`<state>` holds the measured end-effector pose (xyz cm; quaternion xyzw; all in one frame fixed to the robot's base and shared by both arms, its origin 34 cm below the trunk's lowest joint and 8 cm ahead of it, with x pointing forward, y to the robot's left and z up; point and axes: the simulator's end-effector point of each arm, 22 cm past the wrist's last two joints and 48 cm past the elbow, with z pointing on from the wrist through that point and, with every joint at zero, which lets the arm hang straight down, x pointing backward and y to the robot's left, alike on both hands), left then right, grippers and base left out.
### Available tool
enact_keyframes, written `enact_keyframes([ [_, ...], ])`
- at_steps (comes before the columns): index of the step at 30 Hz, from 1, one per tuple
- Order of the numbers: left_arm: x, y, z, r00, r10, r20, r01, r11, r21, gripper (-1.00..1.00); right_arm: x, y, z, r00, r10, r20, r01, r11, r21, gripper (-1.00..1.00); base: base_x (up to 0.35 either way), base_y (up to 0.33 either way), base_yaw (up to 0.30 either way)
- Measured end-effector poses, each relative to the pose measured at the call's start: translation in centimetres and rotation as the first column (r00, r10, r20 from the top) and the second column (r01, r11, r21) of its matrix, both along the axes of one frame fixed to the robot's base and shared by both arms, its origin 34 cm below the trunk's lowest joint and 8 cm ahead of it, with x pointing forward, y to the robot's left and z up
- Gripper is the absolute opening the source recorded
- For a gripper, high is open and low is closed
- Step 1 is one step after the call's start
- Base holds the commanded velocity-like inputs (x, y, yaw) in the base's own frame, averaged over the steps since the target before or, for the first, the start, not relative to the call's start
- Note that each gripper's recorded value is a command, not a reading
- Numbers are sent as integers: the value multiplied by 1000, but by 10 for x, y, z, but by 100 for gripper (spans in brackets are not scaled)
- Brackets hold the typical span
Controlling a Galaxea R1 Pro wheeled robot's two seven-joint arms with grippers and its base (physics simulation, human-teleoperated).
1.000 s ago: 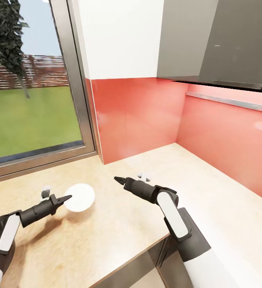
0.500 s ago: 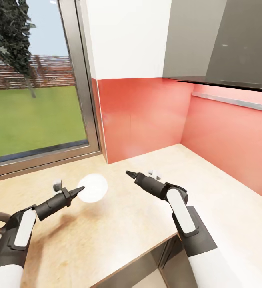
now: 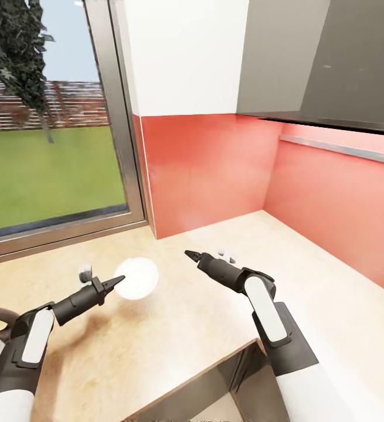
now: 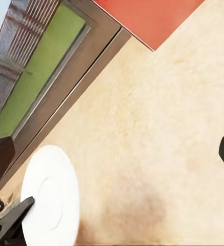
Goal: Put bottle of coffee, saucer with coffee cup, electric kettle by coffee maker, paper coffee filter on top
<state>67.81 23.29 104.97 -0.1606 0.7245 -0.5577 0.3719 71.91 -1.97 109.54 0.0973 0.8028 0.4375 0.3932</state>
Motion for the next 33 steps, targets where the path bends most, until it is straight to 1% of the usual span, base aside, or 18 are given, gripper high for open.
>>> enact_keyframes([
  [5, 0, 0, 1, 1000, 1, 1, -1, 1000, -4, -100, 0, 0, 0, 1000, 0, 0, 0, 1000, 0, 100, -263, -150, 0],
  [16, 1, 0, 1, 1000, 1, 4, -1, 1000, -5, -100, 0, 0, 0, 1000, 1, -1, -1, 1000, 0, 100, -338, -15, 0],
  [26, 1, 2, 3, 1000, 6, 7, -6, 1000, -5, -100, 0, 0, 0, 1000, 1, 1, -1, 1000, 2, 100, -344, -83, 0],
  [33, 1, 5, 3, 1000, 12, 7, -12, 1000, -5, -100, 2, -7, -2, 1000, -5, 2, 5, 1000, -11, 100, -344, -4, 0],
])
